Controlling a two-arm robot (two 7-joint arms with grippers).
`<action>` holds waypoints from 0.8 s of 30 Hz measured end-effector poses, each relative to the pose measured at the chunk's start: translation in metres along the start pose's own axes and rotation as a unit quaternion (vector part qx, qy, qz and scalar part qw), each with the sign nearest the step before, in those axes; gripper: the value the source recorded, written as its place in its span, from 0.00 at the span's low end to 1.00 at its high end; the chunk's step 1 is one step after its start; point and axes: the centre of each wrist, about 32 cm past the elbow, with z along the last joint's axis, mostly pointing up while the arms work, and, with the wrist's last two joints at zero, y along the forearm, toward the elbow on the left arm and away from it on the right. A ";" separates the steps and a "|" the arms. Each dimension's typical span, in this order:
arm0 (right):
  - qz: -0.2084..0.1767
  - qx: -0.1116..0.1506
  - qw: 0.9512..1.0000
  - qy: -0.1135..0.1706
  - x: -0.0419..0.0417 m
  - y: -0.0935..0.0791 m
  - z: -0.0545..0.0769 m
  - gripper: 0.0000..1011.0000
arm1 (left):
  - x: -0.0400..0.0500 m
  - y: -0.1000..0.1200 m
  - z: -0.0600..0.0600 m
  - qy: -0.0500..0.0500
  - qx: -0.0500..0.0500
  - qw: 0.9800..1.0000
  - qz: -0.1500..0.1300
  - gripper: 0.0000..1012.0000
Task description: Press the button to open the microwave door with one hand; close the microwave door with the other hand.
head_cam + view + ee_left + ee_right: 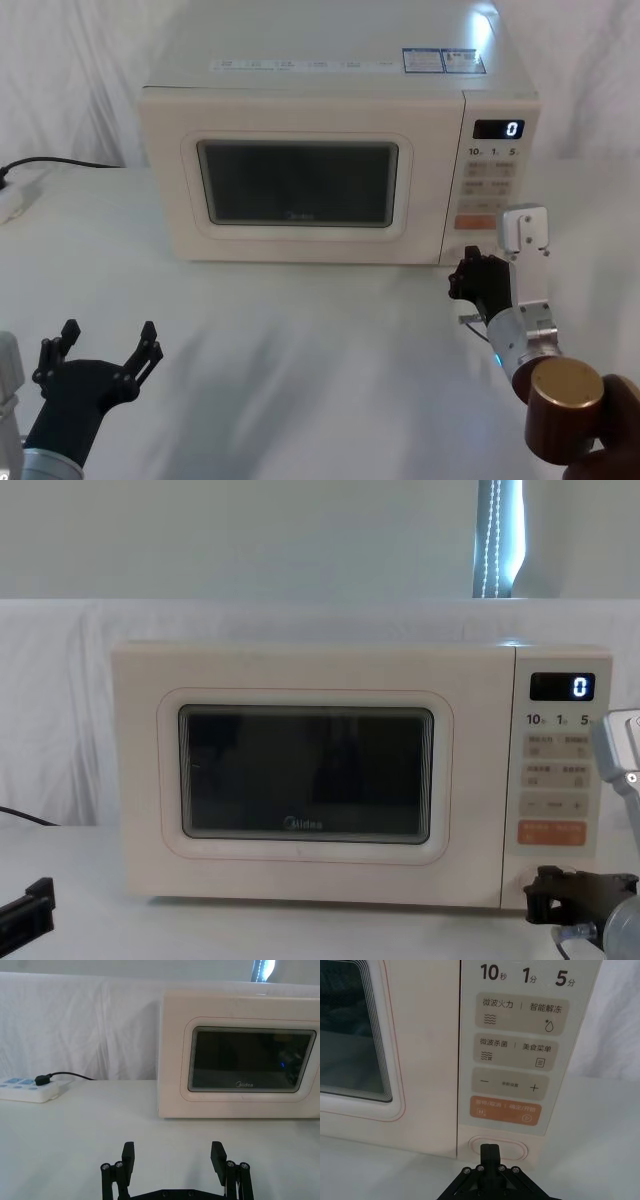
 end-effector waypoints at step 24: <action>-0.011 -0.014 1.000 -0.010 0.0082 0.003 0.003 0.00 | 0.0000 0.000 0.000 0.000 0.000 1.000 0.000 0.99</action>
